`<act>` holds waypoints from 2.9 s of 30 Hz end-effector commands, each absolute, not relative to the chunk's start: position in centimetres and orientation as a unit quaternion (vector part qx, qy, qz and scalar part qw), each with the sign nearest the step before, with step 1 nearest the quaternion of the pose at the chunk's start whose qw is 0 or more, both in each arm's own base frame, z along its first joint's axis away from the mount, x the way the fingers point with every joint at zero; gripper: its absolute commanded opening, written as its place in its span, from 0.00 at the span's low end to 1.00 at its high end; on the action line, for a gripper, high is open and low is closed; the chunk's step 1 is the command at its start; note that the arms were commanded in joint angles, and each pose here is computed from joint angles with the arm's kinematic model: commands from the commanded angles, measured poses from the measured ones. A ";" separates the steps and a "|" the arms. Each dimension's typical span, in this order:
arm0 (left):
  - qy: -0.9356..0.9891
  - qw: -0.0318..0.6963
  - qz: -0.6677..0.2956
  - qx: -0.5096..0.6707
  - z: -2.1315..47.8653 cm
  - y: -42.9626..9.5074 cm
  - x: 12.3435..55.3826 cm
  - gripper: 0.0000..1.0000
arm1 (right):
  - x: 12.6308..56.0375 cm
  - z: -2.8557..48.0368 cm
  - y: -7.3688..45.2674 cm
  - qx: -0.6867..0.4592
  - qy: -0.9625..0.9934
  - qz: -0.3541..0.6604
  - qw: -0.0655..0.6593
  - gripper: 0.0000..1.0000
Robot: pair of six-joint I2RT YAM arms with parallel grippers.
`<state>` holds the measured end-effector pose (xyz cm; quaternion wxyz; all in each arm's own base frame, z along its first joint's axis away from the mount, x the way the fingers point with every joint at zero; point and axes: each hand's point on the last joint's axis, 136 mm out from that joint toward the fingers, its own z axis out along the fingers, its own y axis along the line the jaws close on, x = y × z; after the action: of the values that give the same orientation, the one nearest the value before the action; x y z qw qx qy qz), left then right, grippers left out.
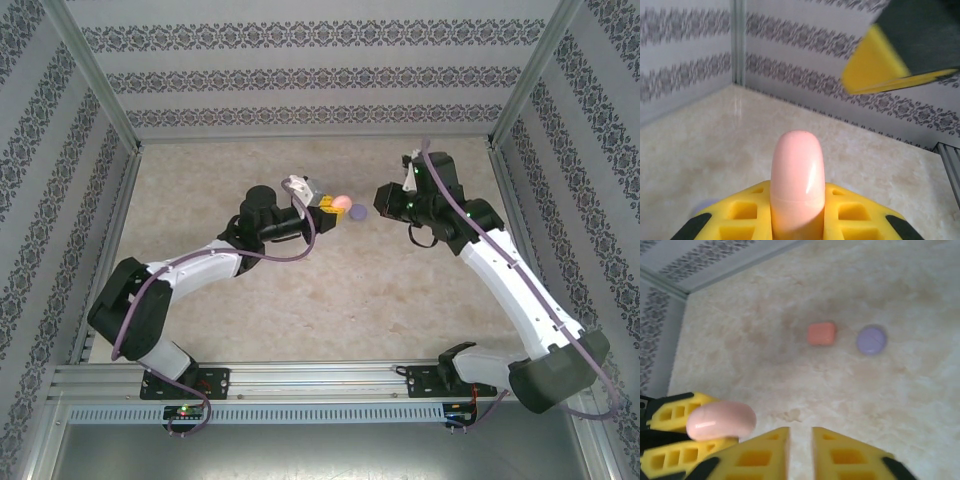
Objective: Insert the wireless bluetooth earbuds into the charging case
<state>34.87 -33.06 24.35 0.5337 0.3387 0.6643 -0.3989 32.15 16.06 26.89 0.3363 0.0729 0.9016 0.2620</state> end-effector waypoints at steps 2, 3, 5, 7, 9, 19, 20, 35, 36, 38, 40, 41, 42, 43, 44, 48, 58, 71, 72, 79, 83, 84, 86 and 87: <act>0.771 0.443 -0.391 0.238 18.8 -32.4 36.9 0.00 | 31.7 25.1 14.2 0.105 0.901 0.240 0.347 0.29; 0.787 0.424 -0.389 0.221 17.6 -32.2 37.3 0.00 | 31.4 24.5 14.0 0.109 0.902 0.236 0.345 0.33; 0.814 0.392 -0.387 0.183 15.7 -31.8 38.0 0.00 | 31.0 23.7 13.6 0.114 0.904 0.232 0.341 0.40; 0.834 0.359 -0.390 0.153 14.0 -31.5 38.5 0.00 | 30.6 23.0 13.5 0.116 0.906 0.231 0.337 0.44; 0.851 0.332 -0.387 0.126 12.6 -31.2 39.0 0.00 | 30.3 22.4 13.4 0.118 0.907 0.230 0.334 0.47; 0.892 0.289 -0.348 0.002 8.3 -25.4 43.2 0.00 | 29.5 21.3 13.1 0.113 0.909 0.229 0.329 0.52; 0.894 0.286 -0.345 -0.005 8.0 -24.9 43.6 0.00 | 29.5 21.2 13.2 0.113 0.909 0.229 0.329 0.53; 0.898 0.246 -0.361 -0.043 4.9 -23.0 48.7 0.00 | 29.4 21.3 13.1 0.109 0.908 0.228 0.334 0.57; 0.899 0.243 -0.362 -0.047 4.7 -22.9 48.9 0.00 | 29.3 21.3 13.1 0.109 0.908 0.228 0.335 0.57; 0.901 0.235 -0.360 -0.055 4.2 -22.7 49.3 0.02 | 29.3 21.5 13.0 0.108 0.907 0.228 0.336 0.57; 0.903 0.233 -0.355 -0.061 3.9 -22.2 49.5 0.07 | 29.3 21.6 13.0 0.107 0.907 0.227 0.337 0.58; 0.906 0.230 -0.351 -0.063 3.7 -22.0 49.5 0.11 | 29.2 21.7 13.0 0.106 0.907 0.228 0.339 0.58; 0.907 0.227 -0.349 -0.063 3.6 -21.9 49.6 0.14 | 29.2 21.8 13.0 0.106 0.906 0.228 0.339 0.58; 0.909 0.223 -0.347 -0.063 3.5 -21.8 49.5 0.20 | 29.2 21.8 12.9 0.107 0.906 0.227 0.340 0.58; 0.910 0.220 -0.347 -0.062 3.5 -21.7 49.6 0.24 | 29.2 21.9 12.8 0.108 0.906 0.228 0.341 0.58; 0.916 0.213 -0.336 -0.056 3.5 -21.3 49.4 0.36 | 29.2 22.3 12.9 0.106 0.904 0.230 0.345 0.59; 0.923 0.222 -0.307 -0.061 4.8 -18.5 49.8 0.57 | 29.1 23.6 12.7 0.101 0.900 0.230 0.357 0.80; 0.891 0.363 -0.274 -0.010 17.1 -13.3 49.7 1.00 | 28.9 24.8 10.1 0.100 0.897 0.196 0.384 0.98; 0.888 0.376 -0.267 -0.005 18.0 -13.0 49.3 1.00 | 29.0 24.7 9.7 0.101 0.897 0.189 0.386 0.98; 0.853 0.474 -0.219 0.010 24.0 -10.9 46.2 1.00 | 30.2 23.0 4.8 0.147 0.899 0.083 0.404 0.98; 0.820 0.540 -0.185 0.038 26.2 -9.8 43.6 1.00 | 31.4 21.7 0.9 0.178 0.876 -0.019 0.448 0.98; 0.813 0.554 -0.171 0.050 26.4 -9.5 42.9 1.00 | 31.8 21.5 -0.1 0.186 0.866 -0.044 0.463 0.98; 0.798 0.580 -0.140 0.080 26.2 -9.1 41.6 1.00 | 32.1 21.0 -2.1 0.210 0.846 -0.090 0.481 0.98; 0.793 0.591 -0.119 0.090 25.9 -8.7 41.0 1.00 | 32.3 20.7 -3.2 0.223 0.838 -0.106 0.487 0.98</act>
<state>41.36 -9.51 24.25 0.5243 0.0408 0.8303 -0.1842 31.34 1.11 19.90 0.4365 0.1805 0.8814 -0.0085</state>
